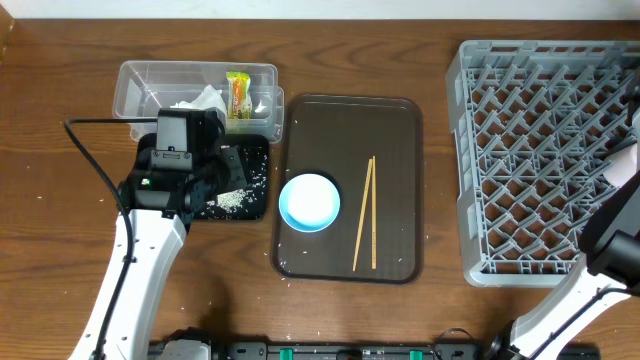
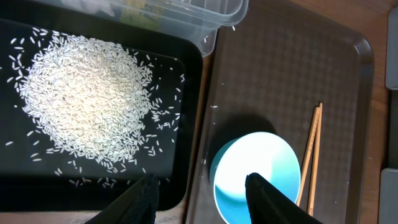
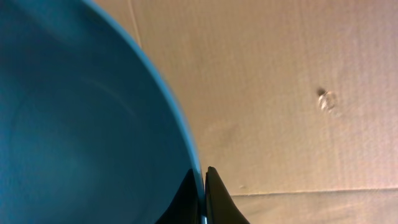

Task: Sort waste into correct bins and load items into the dishwasher rack
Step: 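Lift the blue plate with the right gripper and place it in the rack, then reach the right gripper to the light-blue bowl and grasp its rim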

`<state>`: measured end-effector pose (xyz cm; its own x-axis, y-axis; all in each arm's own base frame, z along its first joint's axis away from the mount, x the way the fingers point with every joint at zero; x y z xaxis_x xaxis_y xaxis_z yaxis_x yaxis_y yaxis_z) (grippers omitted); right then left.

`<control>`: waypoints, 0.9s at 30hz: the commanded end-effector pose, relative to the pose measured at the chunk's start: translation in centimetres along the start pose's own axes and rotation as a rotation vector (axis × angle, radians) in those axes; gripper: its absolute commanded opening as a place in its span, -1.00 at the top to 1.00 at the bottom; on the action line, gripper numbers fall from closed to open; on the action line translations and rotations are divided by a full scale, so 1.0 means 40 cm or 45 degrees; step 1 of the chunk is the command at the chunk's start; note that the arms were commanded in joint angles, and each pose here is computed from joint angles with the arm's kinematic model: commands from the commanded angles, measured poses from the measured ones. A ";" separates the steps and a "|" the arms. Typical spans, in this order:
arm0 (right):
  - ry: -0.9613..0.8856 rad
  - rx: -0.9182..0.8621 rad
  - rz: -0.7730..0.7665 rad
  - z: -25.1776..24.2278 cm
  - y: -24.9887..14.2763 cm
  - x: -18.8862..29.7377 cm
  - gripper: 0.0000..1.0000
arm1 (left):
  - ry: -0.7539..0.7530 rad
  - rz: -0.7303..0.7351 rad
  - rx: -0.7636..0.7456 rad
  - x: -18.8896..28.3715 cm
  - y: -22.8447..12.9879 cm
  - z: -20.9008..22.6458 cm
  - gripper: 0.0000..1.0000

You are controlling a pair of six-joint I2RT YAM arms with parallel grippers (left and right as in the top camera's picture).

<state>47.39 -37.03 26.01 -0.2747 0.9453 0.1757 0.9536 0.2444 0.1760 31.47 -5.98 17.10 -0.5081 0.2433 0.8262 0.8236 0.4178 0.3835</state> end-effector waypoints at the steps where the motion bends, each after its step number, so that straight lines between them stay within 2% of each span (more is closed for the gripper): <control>1: 0.057 -0.180 0.017 0.049 0.007 0.009 0.97 | 0.018 -0.013 -0.015 0.000 0.008 0.005 0.03; 3: 0.096 -0.216 0.026 0.073 0.010 0.021 0.78 | 0.018 -0.013 -0.014 0.000 0.007 0.005 0.03; 6: 0.076 -0.284 0.087 0.079 0.002 0.038 0.19 | 0.017 -0.012 -0.005 0.000 0.007 0.005 0.03; 8: 0.052 -0.321 0.108 0.075 0.005 0.051 -0.04 | 0.017 -0.013 -0.004 0.000 0.007 0.005 0.03; 12: 0.036 -0.336 0.109 0.066 0.018 0.076 -0.28 | 0.017 -0.013 -0.005 0.000 0.007 0.005 0.03; 16: 0.027 -0.434 0.063 0.016 0.038 0.116 -0.67 | 0.017 -0.013 -0.005 0.000 0.007 0.005 0.03; 20: 0.101 -0.488 -0.099 -0.064 0.080 0.191 -0.84 | 0.018 -0.012 -0.005 0.000 0.007 0.005 0.03; 23: 0.202 -0.560 -0.226 -0.107 0.105 0.258 -0.89 | 0.017 -0.013 -0.005 0.000 0.007 0.005 0.03; 27: 0.539 -0.650 -0.429 -0.087 0.152 0.389 -0.86 | 0.018 -0.013 -0.005 0.000 0.007 0.005 0.03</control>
<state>47.17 -26.42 30.86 -0.4703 0.8145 0.3399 0.8085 0.2432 0.5358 31.48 -5.97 17.10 -0.5085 0.2430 0.8261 0.8233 0.4182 0.3838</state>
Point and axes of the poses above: each gripper's point midway between its finger pads, its own x axis back along the fingers, its own z axis along the line the jaws close on, y = z × x, the point moved 1 cm from there along x, back along the fingers, and after that the axes turned 10 degrees about x, right-handed, at the moved point
